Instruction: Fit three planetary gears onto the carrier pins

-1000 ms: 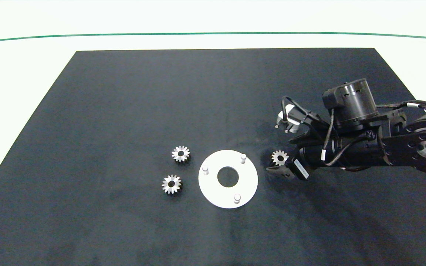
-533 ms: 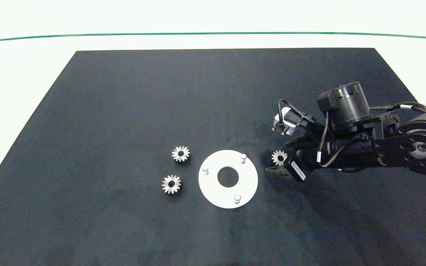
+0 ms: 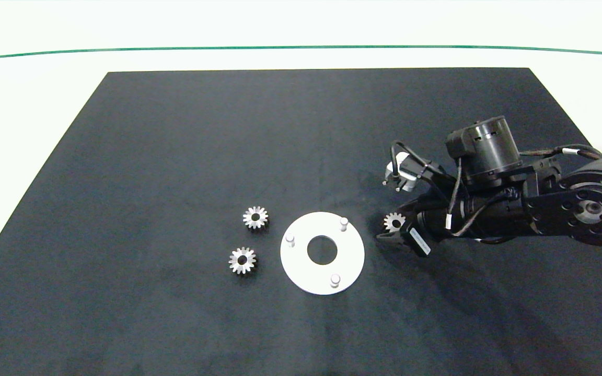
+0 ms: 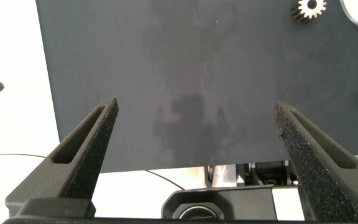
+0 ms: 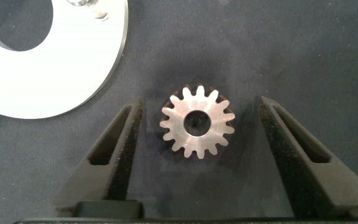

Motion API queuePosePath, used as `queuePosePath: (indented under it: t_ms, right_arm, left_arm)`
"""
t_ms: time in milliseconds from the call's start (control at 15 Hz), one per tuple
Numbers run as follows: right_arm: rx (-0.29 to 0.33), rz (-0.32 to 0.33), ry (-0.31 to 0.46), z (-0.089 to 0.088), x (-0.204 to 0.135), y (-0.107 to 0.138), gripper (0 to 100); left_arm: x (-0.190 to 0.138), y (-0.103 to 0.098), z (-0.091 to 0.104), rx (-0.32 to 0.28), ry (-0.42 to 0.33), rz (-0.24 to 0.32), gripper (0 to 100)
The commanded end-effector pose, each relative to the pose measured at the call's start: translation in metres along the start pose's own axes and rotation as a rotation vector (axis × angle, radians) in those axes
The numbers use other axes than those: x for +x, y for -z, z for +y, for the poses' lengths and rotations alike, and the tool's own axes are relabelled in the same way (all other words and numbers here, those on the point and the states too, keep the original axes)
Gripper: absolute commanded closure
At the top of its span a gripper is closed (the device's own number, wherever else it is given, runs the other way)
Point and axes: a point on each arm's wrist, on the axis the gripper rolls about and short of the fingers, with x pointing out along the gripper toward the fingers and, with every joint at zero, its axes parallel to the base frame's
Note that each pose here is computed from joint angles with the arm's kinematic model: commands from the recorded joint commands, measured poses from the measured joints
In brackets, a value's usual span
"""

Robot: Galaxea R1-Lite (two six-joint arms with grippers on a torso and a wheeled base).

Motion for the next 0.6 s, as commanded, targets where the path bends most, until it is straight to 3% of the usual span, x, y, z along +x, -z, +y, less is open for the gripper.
queuePosePath:
  t_ms: [67, 600]
  right_arm:
    - [-0.002, 0.007, -0.001, 0.0003, 0.0002, 0.0017, 34]
    - [-0.007, 0.007, -0.001, 0.0019, -0.0004, 0.0007, 49]
  left_arm:
    - [-0.0004, 0.0002, -0.0001, 0.0, 0.001, 0.003, 0]
    - [-0.0022, -0.0007, 0.0, 0.002, -0.001, -0.006, 0]
